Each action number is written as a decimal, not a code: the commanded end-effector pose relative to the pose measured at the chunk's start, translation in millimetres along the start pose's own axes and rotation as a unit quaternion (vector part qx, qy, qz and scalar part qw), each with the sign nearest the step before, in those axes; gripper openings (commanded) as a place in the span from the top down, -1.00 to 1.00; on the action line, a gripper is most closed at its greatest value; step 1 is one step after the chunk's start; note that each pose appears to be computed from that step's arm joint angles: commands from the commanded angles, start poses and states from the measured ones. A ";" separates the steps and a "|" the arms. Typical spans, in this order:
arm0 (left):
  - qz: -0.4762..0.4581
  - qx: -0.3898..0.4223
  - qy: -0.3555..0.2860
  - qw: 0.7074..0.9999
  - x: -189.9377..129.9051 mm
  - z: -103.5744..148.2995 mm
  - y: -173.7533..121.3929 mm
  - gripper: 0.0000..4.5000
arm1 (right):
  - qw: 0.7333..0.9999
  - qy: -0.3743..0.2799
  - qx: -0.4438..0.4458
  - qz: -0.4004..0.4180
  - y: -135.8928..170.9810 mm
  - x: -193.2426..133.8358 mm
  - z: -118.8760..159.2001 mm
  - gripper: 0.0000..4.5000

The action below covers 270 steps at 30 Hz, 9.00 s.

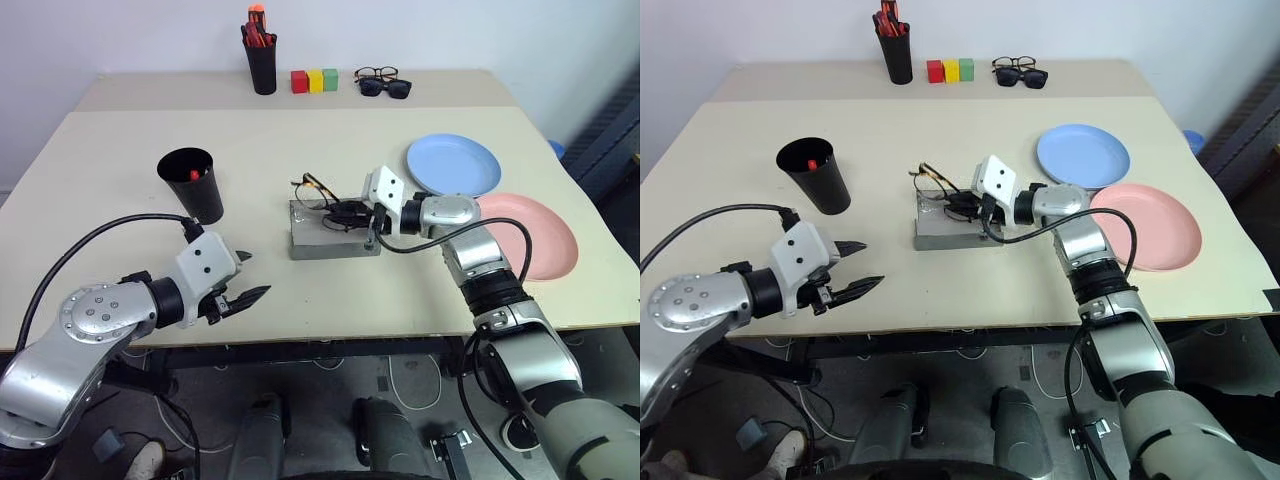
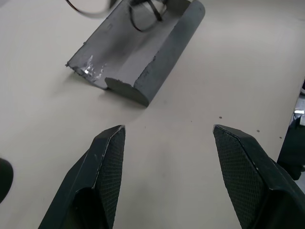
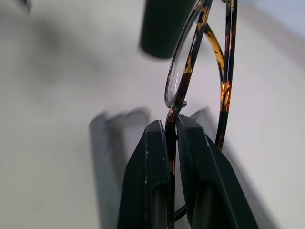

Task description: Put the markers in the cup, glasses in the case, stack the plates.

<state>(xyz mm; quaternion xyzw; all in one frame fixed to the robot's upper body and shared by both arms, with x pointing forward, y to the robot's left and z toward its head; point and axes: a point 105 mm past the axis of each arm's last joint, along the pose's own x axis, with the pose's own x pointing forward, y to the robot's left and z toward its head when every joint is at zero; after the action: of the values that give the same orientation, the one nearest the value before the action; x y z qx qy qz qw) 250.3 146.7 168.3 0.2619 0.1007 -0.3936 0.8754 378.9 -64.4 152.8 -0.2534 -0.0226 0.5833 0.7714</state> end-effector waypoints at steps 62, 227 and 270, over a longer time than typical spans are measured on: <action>-0.306 -0.011 0.029 0.952 144.5 77.4 24.8 0.97 | 0.942 0.064 0.143 -0.296 77.1 -215.9 -11.1 -0.88; -0.081 -0.043 -0.110 0.990 95.1 60.1 18.9 -1.00 | 0.898 0.097 0.165 -0.395 -89.9 -180.1 -78.6 -0.65; -0.160 -0.036 -0.123 0.979 81.8 63.2 -0.9 -1.00 | 0.889 0.052 0.201 -0.407 -76.5 -182.8 -77.2 0.99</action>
<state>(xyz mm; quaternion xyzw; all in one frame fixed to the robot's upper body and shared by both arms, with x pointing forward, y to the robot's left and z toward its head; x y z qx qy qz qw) 301.8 64.3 173.4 0.1493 0.0824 -0.5548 0.8144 406.7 -268.1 124.9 -0.0755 0.1007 0.2102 0.9695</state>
